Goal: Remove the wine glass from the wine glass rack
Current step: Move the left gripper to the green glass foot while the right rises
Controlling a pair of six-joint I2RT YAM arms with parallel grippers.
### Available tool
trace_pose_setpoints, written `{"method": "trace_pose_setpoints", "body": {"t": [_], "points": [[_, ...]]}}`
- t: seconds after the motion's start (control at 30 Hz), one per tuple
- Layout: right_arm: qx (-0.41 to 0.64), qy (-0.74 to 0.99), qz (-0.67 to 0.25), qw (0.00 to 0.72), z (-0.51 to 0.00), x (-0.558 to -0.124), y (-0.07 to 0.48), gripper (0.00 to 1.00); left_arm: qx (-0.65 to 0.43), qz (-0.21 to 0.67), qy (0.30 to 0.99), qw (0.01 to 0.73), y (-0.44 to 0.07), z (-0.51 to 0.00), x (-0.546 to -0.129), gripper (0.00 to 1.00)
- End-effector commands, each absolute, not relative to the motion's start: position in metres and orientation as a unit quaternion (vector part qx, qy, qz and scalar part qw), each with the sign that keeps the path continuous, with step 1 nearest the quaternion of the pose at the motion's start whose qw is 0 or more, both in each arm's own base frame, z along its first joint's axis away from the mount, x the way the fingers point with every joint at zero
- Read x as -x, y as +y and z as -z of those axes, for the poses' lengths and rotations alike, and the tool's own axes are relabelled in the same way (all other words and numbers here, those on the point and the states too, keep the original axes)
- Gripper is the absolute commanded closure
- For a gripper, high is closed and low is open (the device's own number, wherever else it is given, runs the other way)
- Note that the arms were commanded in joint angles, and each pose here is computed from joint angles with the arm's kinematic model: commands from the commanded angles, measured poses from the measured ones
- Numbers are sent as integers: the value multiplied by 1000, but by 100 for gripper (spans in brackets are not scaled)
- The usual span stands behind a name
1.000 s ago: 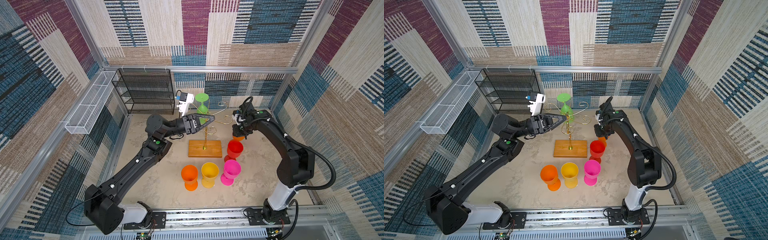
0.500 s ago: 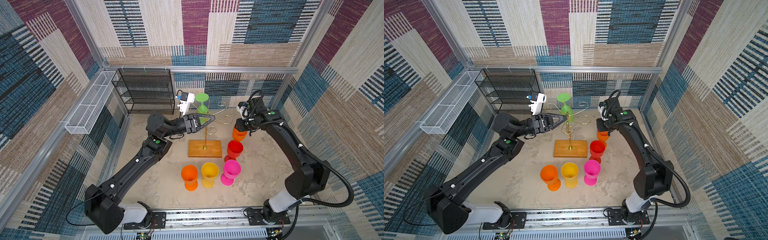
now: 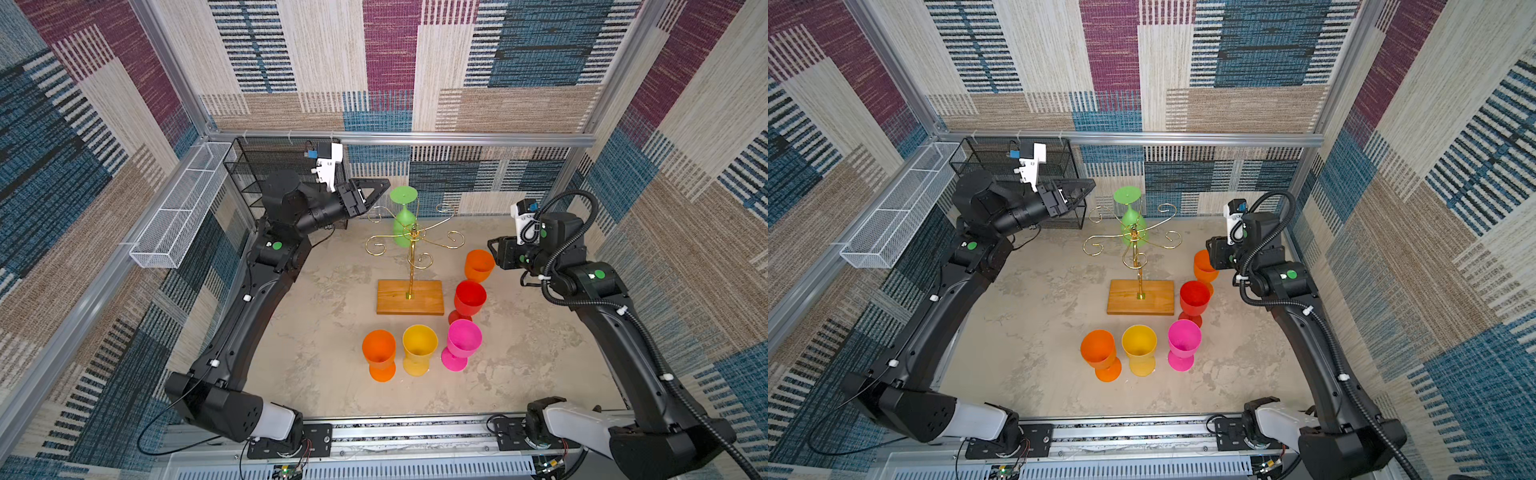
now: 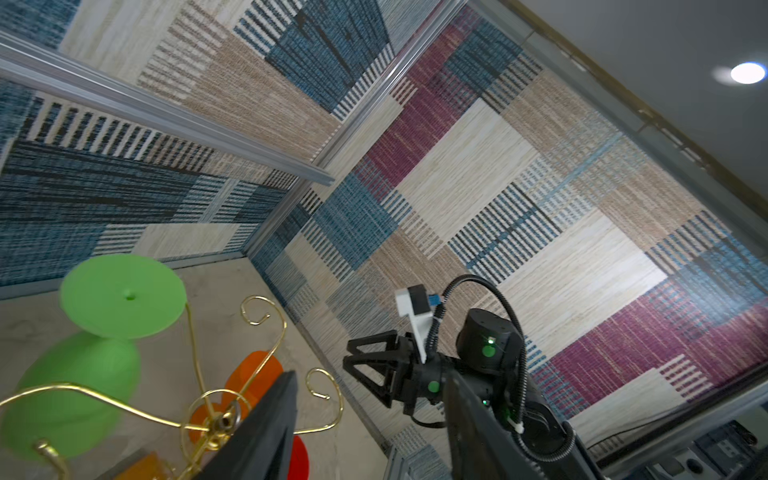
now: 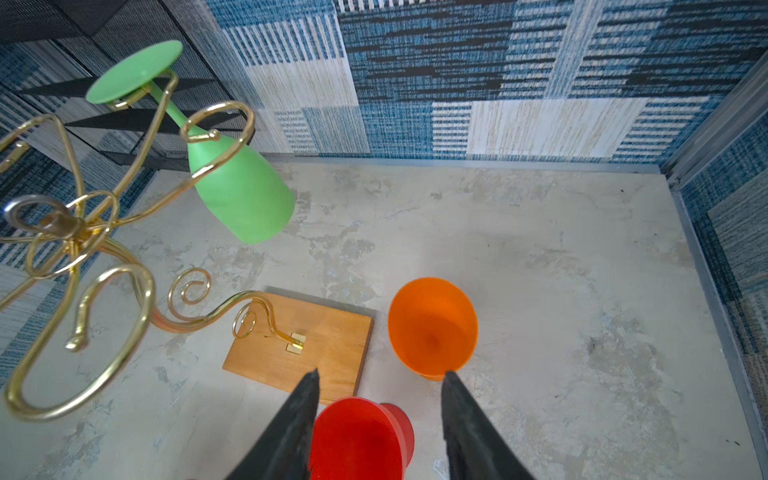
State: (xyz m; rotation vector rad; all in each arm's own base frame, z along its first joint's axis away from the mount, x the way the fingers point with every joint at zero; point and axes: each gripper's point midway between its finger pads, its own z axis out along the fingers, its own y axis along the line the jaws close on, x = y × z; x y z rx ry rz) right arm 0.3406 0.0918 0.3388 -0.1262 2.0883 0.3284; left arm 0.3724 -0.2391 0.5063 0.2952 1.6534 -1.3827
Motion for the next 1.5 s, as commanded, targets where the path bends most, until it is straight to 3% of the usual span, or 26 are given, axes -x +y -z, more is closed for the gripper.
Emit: {"method": "trace_pose_setpoints", "body": {"t": [0.0, 0.3, 0.5, 0.83, 1.47], "points": [[40, 828, -153, 537, -360, -343, 92, 48, -148, 502, 722, 452, -238, -473, -400, 42], [38, 830, -155, 534, -354, -333, 91, 48, -155, 504, 754, 391, -234, -434, -479, 42], [37, 829, -155, 536, -355, -331, 90, 48, -157, 519, 760, 359, -243, -408, -502, 43], [40, 832, -159, 531, -350, -333, 92, 48, -153, 516, 774, 335, -249, -375, -511, 43], [43, 835, -153, 528, -343, -337, 92, 48, -161, 550, 759, 309, -268, -371, -510, 47]]}}
